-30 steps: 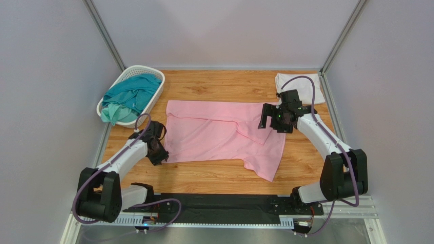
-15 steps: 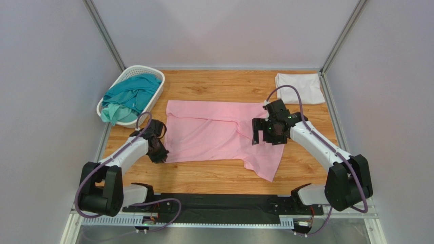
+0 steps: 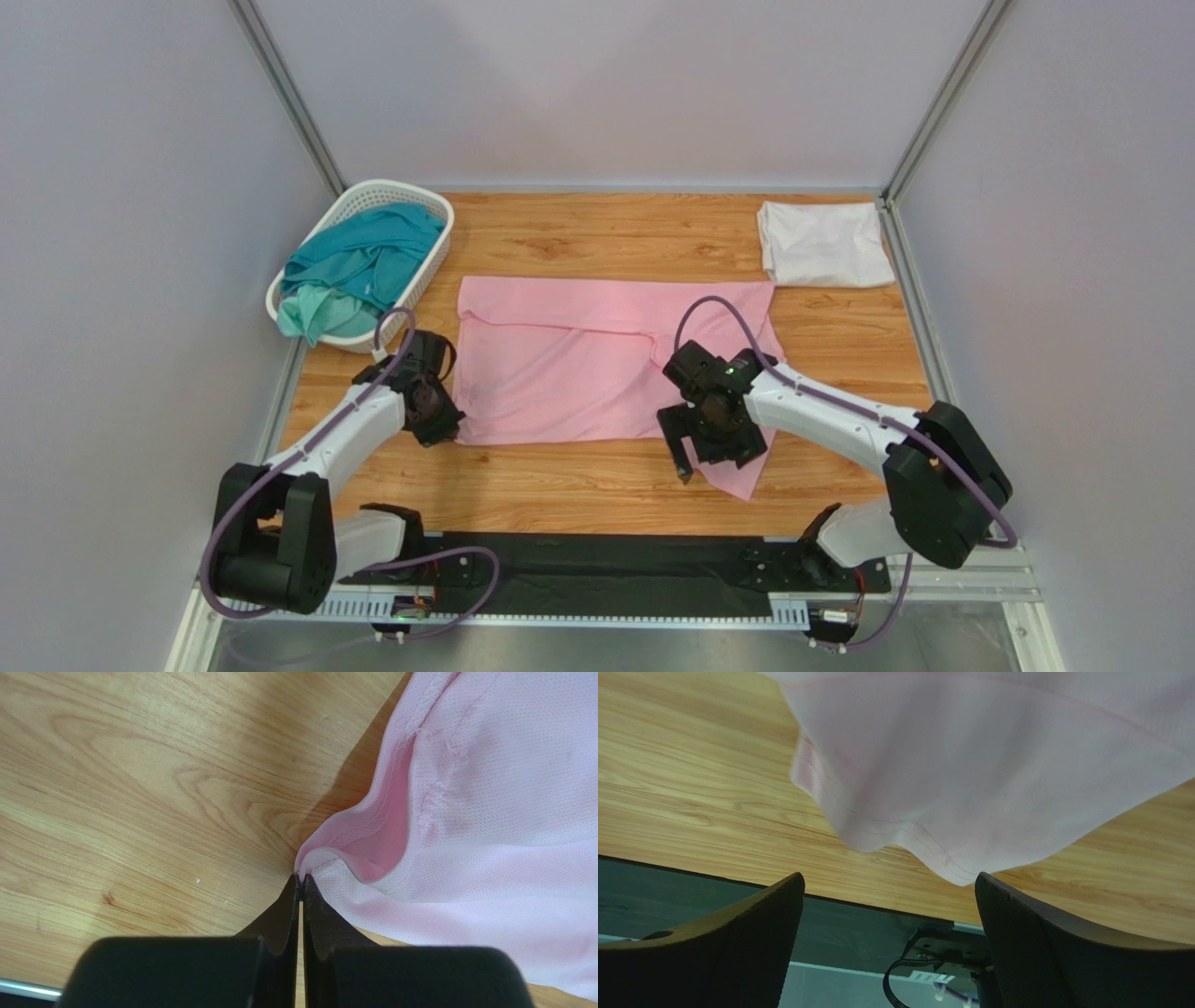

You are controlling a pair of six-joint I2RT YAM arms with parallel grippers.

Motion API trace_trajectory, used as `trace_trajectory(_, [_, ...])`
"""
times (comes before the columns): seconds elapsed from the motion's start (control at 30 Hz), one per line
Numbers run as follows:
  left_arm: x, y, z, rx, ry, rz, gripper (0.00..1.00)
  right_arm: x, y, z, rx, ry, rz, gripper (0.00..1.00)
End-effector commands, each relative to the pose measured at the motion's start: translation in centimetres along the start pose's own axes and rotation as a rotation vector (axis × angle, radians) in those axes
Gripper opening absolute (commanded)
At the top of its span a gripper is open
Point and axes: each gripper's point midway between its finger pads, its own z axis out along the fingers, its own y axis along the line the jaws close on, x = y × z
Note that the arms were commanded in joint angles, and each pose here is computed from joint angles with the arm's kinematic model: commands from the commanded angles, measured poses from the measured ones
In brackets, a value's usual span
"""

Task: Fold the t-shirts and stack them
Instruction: Fold the tshirt

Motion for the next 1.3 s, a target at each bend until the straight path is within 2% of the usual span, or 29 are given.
trace_trajectory(0.0, [-0.8,0.1,-0.4,0.003,-0.039,0.005,0.0,2.7,-1.9,1.0,0.109,0.08,0.055,0.92])
trace_trajectory(0.37, [-1.0,0.0,-0.6,0.001,-0.042,-0.001,0.0,1.8,-2.6,3.8,0.145,0.092,-0.012,0.84])
trace_trajectory(0.47, [-0.9,0.2,-0.6,-0.007,-0.04,-0.008,0.0,1.1,-2.4,4.1,0.128,0.08,-0.017,0.72])
trace_trajectory(0.5, [-0.9,0.2,-0.6,-0.008,-0.039,-0.01,0.0,1.2,-2.5,4.2,0.128,0.082,-0.013,0.63])
trace_trajectory(0.57, [-0.9,0.2,-0.6,-0.008,-0.039,-0.011,0.0,1.2,-2.5,4.4,0.119,0.083,-0.011,0.56])
trace_trajectory(0.7, [-0.7,0.2,-0.6,-0.011,-0.029,-0.016,0.0,1.8,-2.6,4.4,0.107,0.103,0.0,0.21])
trace_trajectory(0.77, [-0.4,0.5,-0.8,-0.015,-0.025,-0.021,0.0,2.5,-2.4,3.9,0.088,0.114,0.016,0.11])
trace_trajectory(0.8, [-0.3,0.6,-0.9,-0.017,-0.023,-0.024,0.0,2.8,-2.4,3.8,0.083,0.117,0.024,0.0])
trace_trajectory(0.93, [0.3,1.2,-1.6,-0.017,-0.027,-0.041,0.0,4.1,-0.8,1.9,-0.014,0.122,0.042,0.0])
trace_trajectory(1.1, [0.6,1.1,-2.6,0.033,-0.047,-0.067,0.0,4.9,-1.1,0.1,0.0,0.112,0.046,0.0])
trace_trajectory(1.27, [-0.8,-0.1,-3.8,0.076,-0.088,-0.074,0.0,1.4,-2.0,-1.8,0.057,-0.004,0.046,0.0])
